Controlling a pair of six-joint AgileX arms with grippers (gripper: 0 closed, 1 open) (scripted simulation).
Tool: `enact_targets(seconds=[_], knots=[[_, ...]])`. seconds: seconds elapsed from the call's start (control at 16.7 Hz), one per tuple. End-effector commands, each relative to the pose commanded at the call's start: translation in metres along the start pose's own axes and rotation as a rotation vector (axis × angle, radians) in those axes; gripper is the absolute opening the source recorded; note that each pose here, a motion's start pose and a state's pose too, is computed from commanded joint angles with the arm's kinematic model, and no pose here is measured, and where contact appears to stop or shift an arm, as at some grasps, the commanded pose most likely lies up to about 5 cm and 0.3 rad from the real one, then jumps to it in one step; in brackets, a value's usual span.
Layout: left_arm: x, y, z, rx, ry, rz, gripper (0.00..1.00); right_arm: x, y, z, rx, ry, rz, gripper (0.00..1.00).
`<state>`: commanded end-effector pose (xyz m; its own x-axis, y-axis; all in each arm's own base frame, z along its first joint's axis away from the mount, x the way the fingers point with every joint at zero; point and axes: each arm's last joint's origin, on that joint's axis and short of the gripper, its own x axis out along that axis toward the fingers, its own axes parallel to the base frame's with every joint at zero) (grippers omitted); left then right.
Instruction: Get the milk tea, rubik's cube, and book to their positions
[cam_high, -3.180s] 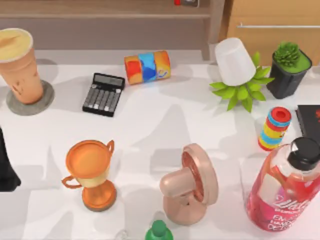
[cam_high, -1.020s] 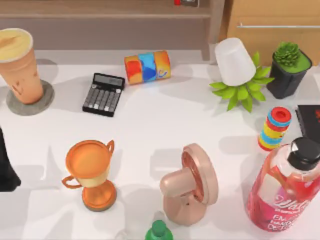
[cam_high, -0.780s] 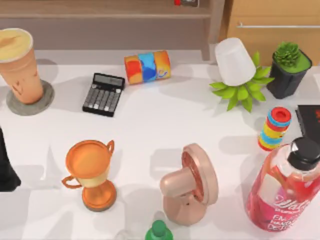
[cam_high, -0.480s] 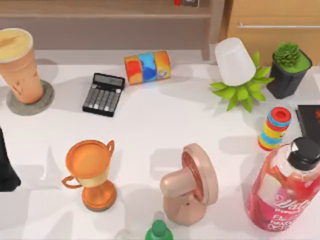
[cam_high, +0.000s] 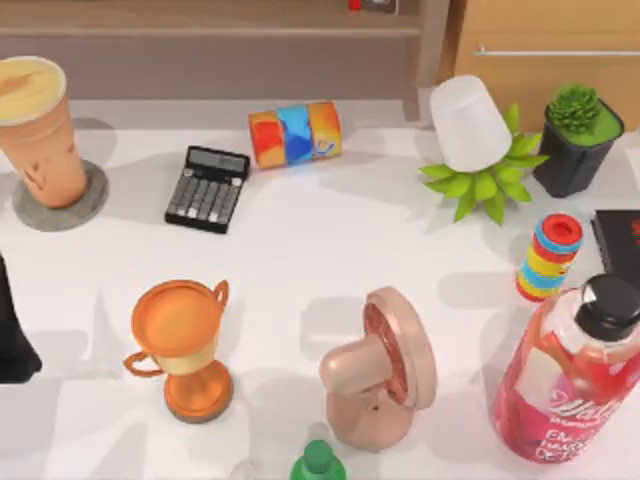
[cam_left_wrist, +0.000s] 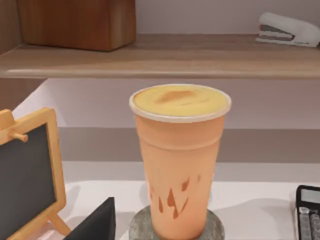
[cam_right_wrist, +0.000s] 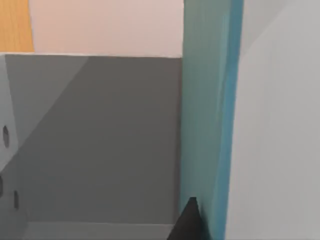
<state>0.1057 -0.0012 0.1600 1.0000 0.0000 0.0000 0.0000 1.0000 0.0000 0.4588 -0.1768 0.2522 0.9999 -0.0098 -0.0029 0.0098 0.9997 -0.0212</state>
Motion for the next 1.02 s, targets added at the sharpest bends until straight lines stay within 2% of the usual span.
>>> enact_targets(seconds=[0.42,0.6,0.78,1.02], knots=[[0.0,0.0,0.0,0.0,0.0,0.0,1.0,-0.006,0.002,0.007,0.002,0.0,0.005,0.0],[0.0,0.0,0.0,0.0,0.0,0.0,1.0,-0.016,0.004,0.015,0.052,-0.03,-0.016,0.0],[0.0,0.0,0.0,0.0,0.0,0.0,1.0,-0.04,0.015,0.027,0.177,-0.083,-0.042,0.0],[0.0,0.0,0.0,0.0,0.0,0.0,1.0,-0.09,0.036,0.032,0.433,-0.158,-0.066,0.0]])
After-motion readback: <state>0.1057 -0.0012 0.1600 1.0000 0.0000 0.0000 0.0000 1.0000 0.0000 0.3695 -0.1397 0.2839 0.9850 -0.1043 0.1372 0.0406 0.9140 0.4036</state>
